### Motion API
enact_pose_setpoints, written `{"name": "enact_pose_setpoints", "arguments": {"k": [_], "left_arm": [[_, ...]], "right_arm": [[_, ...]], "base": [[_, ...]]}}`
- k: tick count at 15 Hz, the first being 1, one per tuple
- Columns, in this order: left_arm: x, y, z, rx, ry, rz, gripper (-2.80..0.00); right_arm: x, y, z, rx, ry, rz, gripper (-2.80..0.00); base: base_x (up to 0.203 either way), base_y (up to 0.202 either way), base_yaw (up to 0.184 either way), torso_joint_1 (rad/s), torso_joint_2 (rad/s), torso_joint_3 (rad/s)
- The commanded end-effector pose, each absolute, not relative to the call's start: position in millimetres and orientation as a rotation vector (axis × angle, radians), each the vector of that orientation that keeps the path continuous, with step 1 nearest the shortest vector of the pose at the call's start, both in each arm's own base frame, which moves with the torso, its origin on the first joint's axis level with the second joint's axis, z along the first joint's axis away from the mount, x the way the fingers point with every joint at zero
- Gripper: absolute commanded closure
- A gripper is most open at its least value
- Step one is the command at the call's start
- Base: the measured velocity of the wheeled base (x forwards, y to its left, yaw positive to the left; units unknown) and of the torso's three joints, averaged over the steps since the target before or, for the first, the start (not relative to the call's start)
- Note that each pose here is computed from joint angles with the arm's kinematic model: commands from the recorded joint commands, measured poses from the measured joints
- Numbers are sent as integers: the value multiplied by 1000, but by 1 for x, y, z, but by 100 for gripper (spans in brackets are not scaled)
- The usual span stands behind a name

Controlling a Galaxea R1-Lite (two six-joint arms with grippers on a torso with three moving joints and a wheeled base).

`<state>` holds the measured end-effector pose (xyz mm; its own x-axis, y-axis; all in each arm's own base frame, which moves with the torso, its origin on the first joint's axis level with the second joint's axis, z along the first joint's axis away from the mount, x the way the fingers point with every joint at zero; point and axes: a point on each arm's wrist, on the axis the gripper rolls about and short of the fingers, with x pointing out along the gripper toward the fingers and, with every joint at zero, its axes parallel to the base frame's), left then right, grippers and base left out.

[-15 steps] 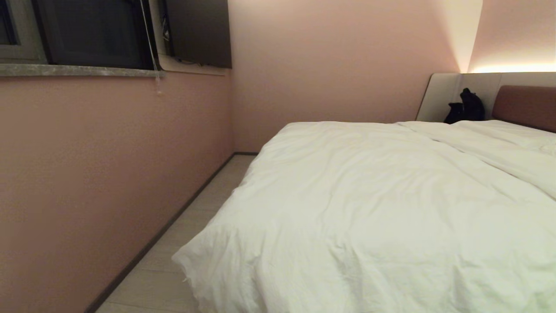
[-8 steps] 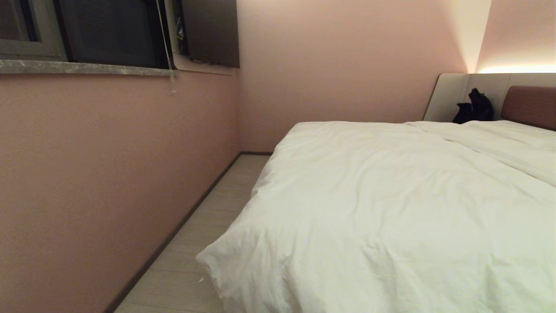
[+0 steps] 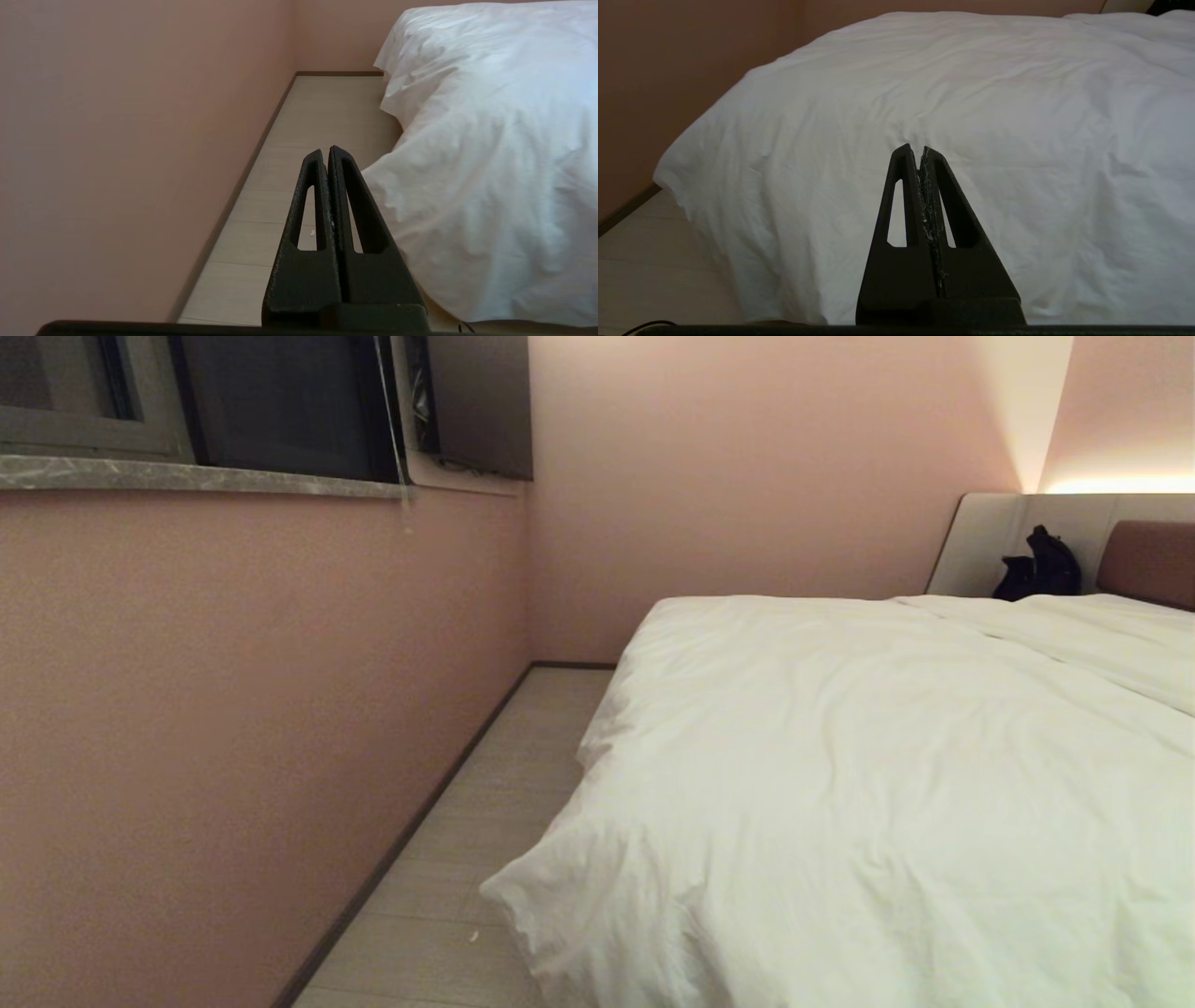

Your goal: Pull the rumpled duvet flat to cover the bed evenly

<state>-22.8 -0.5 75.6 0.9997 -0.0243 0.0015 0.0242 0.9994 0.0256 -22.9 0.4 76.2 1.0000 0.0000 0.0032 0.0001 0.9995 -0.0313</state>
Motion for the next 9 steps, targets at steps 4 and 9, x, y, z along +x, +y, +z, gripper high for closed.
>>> {"name": "enact_pose_setpoints", "arguments": {"k": [4,9], "left_arm": [[-23,0,75,25,0,-25,0],[-23,0,75,27,0,-25,0]], "right_arm": [[-23,0,76,-32,-5,0,0],[-23,0,76,-32,-5,0,0]], "base": [[0,196,-1,3,2,3],[0,197,0,2,2,4]]}}
